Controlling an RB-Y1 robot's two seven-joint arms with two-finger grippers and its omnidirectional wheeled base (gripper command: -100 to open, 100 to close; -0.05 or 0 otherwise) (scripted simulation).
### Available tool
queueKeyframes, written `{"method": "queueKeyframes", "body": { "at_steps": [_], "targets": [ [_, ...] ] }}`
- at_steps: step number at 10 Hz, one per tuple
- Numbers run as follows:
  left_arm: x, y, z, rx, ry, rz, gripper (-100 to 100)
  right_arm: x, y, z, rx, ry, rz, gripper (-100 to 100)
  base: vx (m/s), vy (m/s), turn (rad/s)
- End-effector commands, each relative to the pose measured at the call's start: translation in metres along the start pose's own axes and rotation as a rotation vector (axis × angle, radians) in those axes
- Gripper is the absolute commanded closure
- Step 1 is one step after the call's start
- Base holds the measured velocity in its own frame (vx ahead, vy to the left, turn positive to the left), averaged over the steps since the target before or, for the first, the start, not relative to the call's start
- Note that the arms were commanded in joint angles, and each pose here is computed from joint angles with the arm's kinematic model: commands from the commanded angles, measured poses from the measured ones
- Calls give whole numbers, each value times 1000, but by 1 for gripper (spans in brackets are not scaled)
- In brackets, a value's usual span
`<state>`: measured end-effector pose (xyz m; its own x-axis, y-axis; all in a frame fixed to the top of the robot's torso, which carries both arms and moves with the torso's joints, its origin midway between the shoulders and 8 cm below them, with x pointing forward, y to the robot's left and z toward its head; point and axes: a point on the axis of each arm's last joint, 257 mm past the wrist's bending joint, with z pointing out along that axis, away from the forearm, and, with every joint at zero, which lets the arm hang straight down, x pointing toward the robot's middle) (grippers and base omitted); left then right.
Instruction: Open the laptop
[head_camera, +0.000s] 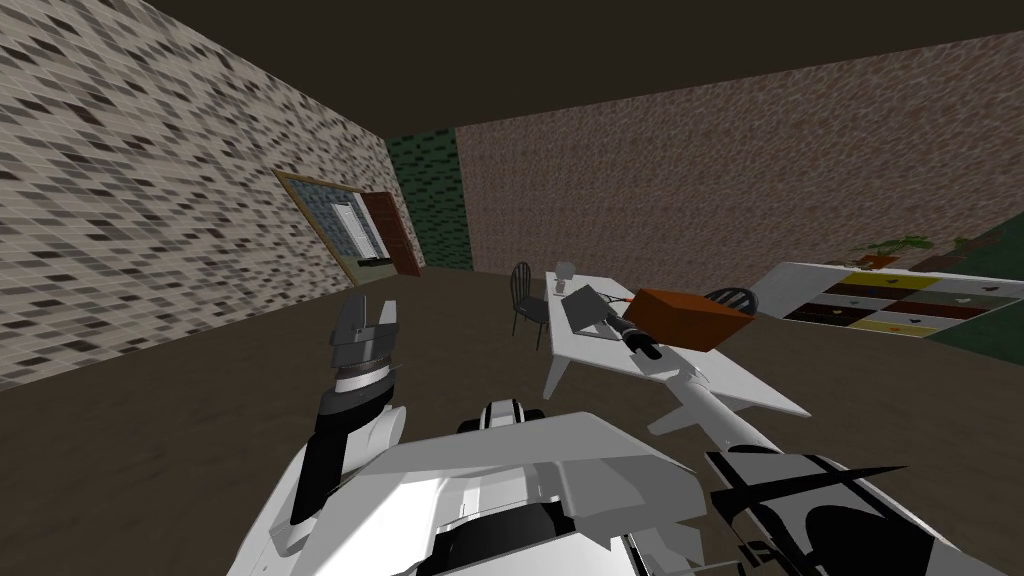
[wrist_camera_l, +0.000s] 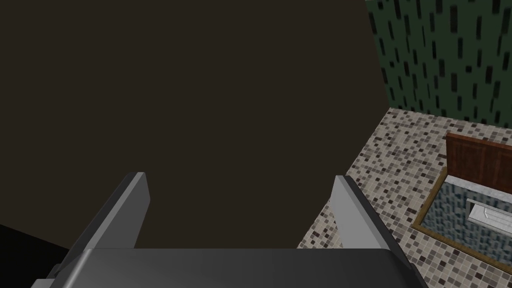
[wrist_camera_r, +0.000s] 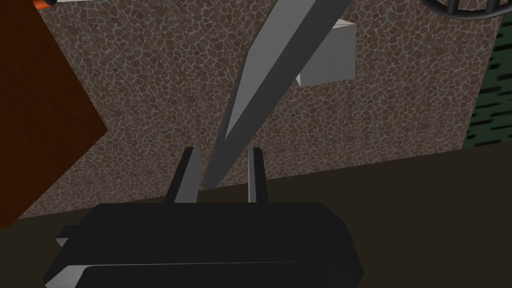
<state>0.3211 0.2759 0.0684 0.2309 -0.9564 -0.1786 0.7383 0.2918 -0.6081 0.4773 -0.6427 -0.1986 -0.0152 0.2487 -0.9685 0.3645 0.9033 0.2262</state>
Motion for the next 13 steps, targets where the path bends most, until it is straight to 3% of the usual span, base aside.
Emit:
{"method": "queueKeyframes", "body": {
  "at_steps": [1,5,6,7,8,10,11,13],
  "targets": [
    [0,0,0,0,0,0,0,27,4,-3,-1,18,65,100,-10,-73,-2],
    [0,0,0,0,0,0,0,66,18,-7,-11,31,221,100,-24,-82,-8],
    [0,0,0,0,0,0,0,45,15,-2,-10,9,194,100,-25,-42,-13],
    [0,0,0,0,0,0,0,61,20,-6,-18,14,243,100,-3,-55,-29],
    [0,0,0,0,0,0,0,67,33,-6,-17,41,219,-100,-6,-90,-59],
    [0,0,0,0,0,0,0,61,41,-4,-30,32,219,-100,5,-52,-2],
    [0,0,0,0,0,0,0,79,54,-8,-26,66,212,-100,-3,-65,-40],
    [0,0,0,0,0,0,0,69,66,-6,-45,52,213,-100,-1,-52,-18]
  ]
}}
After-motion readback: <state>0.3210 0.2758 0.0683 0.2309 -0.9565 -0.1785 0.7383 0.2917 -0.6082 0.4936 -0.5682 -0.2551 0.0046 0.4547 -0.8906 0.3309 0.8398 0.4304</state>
